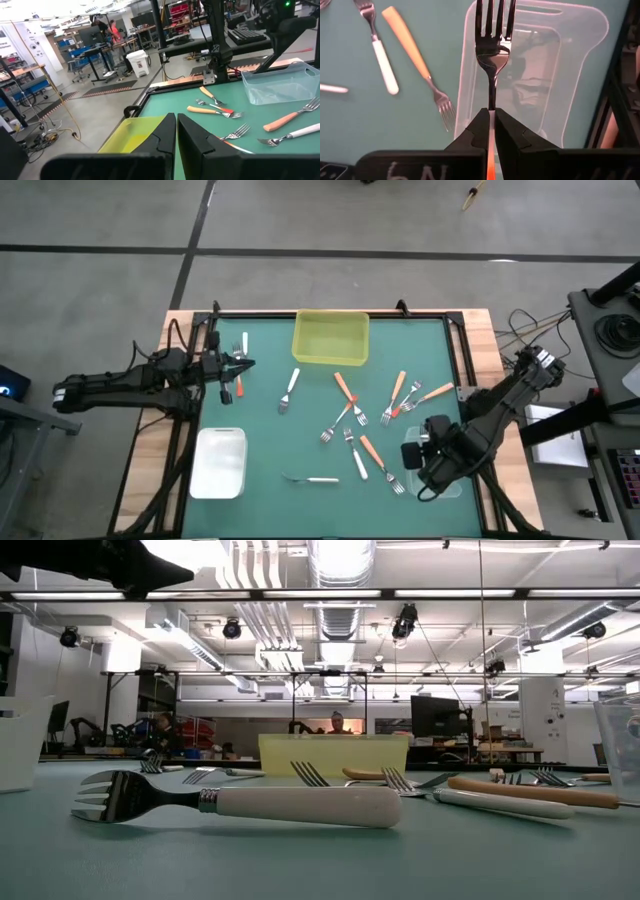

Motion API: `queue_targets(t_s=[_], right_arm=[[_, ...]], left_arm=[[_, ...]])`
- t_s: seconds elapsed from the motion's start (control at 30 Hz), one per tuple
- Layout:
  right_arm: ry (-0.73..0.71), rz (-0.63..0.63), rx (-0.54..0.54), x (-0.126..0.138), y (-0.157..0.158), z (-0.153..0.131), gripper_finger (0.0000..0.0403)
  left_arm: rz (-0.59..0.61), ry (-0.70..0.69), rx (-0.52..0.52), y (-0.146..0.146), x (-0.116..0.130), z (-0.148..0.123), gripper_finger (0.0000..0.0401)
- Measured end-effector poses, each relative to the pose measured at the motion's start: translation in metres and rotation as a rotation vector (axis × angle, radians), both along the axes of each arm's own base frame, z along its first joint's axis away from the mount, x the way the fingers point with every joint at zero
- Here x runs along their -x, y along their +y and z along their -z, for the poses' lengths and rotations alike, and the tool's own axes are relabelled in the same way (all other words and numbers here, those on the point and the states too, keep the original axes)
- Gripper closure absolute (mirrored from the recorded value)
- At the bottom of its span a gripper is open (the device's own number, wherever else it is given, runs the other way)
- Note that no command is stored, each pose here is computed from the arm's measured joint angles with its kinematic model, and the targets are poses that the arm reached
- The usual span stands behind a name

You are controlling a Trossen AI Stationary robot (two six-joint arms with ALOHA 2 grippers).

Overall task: Sort silverware by color (type)
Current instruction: Put the orange fork into the transparent bin

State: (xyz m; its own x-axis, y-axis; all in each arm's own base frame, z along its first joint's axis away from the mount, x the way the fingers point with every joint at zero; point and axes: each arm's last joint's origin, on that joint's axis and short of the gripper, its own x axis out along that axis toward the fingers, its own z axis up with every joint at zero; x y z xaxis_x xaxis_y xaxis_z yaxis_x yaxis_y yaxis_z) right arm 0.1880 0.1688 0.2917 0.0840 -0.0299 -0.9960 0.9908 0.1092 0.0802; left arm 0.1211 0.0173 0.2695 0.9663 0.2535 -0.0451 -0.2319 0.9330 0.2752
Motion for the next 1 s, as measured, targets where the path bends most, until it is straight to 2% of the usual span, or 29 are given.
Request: queue_targets(t_s=[0.5, 1.0], right_arm=[[0.06, 0.016, 0.005, 0.004, -0.003, 0.023, 0.0394], [0.025, 0.003, -0.07, 0.01, -0.007, 0.065, 0.0394]], left_arm=[[0.0, -0.004, -0.008, 0.0, 0.0, -0.001, 0.0401], [0.0, -0.011, -0.009, 0.0, 0.0, -0.001, 0.0401]])
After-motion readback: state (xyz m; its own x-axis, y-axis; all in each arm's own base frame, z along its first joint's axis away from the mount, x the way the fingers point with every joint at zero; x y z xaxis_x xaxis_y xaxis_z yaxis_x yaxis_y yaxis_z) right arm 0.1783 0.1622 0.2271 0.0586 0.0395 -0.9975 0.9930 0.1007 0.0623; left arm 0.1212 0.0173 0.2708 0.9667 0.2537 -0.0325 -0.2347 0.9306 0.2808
